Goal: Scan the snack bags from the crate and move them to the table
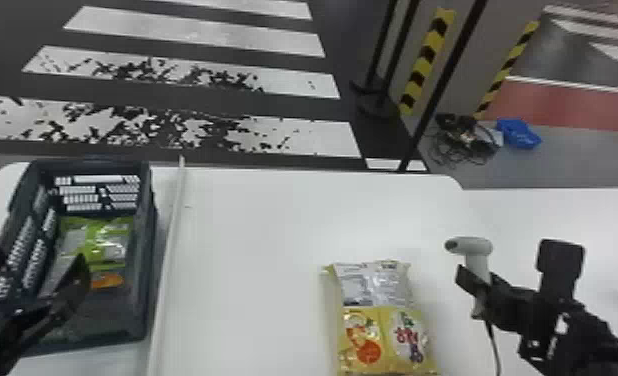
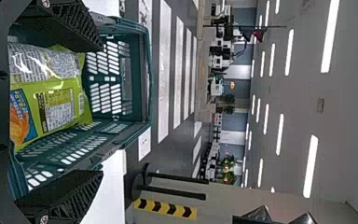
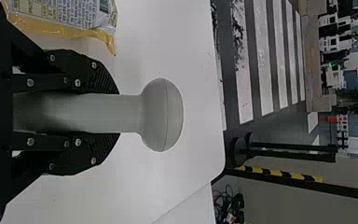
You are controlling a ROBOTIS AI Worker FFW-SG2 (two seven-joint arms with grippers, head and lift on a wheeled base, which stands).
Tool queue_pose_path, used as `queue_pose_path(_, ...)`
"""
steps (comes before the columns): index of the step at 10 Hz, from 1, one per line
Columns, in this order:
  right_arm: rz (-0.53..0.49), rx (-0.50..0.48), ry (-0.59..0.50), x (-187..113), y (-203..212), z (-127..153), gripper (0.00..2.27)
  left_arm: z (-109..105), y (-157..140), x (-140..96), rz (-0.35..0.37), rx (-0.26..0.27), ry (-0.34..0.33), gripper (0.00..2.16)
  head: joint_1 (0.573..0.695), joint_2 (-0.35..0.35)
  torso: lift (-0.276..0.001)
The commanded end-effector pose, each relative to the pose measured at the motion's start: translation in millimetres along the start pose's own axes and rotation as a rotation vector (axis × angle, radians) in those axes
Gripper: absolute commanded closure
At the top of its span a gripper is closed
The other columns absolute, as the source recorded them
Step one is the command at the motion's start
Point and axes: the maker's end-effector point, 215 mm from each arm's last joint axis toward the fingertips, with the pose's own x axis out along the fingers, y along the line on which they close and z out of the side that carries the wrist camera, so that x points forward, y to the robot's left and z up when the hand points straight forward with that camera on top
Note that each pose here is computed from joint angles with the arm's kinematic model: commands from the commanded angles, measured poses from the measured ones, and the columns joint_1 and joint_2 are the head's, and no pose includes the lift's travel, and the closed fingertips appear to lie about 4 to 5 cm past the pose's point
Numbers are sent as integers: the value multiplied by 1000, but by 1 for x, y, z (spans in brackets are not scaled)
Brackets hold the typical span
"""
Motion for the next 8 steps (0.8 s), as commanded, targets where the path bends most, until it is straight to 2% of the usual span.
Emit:
queue_pose_path(1, 3, 7, -1, 11, -10, -8, 2243, 1, -1, 0, 0, -4, -4, 63, 695, -234, -95)
queue_pose_path(5, 47, 6, -29, 31, -19, -16, 2243, -1, 0, -2, -2, -7, 0, 66, 695, -251, -95)
queue_pose_path(8, 85, 16, -17, 44, -16, -42, 2243, -1, 4, -3, 7, -6, 1, 66, 695, -253, -95)
